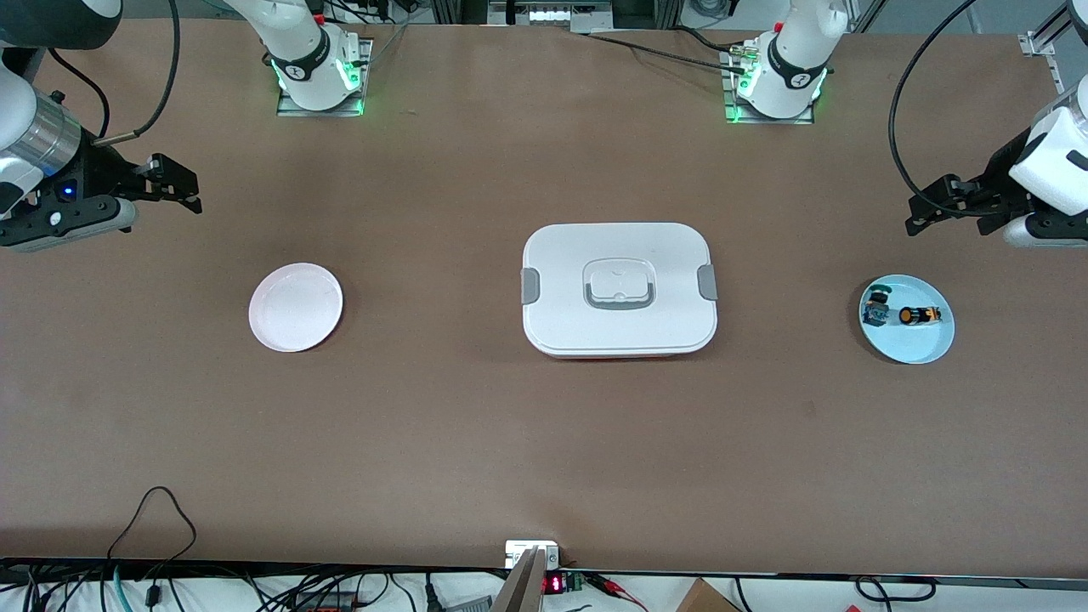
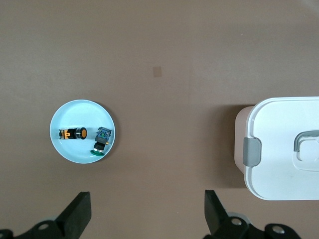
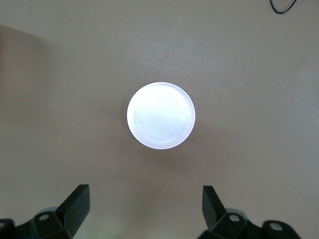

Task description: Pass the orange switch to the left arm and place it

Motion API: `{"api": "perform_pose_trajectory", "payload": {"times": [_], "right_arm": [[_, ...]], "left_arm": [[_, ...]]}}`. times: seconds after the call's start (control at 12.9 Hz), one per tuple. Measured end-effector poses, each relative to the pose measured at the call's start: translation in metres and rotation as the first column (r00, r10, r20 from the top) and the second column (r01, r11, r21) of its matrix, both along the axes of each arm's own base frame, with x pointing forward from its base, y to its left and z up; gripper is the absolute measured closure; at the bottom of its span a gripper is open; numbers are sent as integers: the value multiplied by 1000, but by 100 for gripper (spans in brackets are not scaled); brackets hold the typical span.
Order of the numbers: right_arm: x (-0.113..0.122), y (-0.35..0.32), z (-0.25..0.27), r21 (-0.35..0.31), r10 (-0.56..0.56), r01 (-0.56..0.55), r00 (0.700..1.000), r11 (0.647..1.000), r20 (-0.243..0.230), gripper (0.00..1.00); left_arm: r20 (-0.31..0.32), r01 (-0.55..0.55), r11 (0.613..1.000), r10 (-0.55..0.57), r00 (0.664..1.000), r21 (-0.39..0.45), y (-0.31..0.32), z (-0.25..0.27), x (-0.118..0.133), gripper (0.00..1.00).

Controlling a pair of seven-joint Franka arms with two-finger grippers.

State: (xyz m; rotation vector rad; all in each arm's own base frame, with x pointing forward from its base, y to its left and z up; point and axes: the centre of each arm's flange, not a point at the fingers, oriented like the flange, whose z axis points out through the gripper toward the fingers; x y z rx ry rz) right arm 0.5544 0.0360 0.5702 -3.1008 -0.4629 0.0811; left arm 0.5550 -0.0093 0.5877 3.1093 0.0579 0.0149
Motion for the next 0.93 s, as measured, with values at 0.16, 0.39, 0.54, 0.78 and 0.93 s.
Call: {"api": "perform_pose_trajectory", "payload": {"times": [0.16, 0.39, 0.54, 0.78, 0.93], "right_arm": [[0, 0, 0, 0, 0, 0, 1000, 1000, 0, 0], [0, 0, 0, 0, 0, 0, 1000, 1000, 0, 0], [0, -1, 0, 0, -2, 2, 1000, 1000, 1, 0], [0, -1, 0, 0, -3, 3, 1000, 1000, 1, 0], [0, -2, 0, 0, -3, 3, 1000, 1000, 0, 0]], "left_arm": [[-15, 0, 1000, 0, 1000, 0, 0, -3, -1, 0], [-34, 2, 1000, -2, 999, 0, 0, -5, -3, 0], [-33, 6, 1000, -6, 999, 0, -3, -5, -3, 0], [-34, 10, 1000, -10, 999, 1, -5, -5, -2, 0], [-35, 12, 1000, -12, 999, 1, -6, -6, -2, 0]]}}
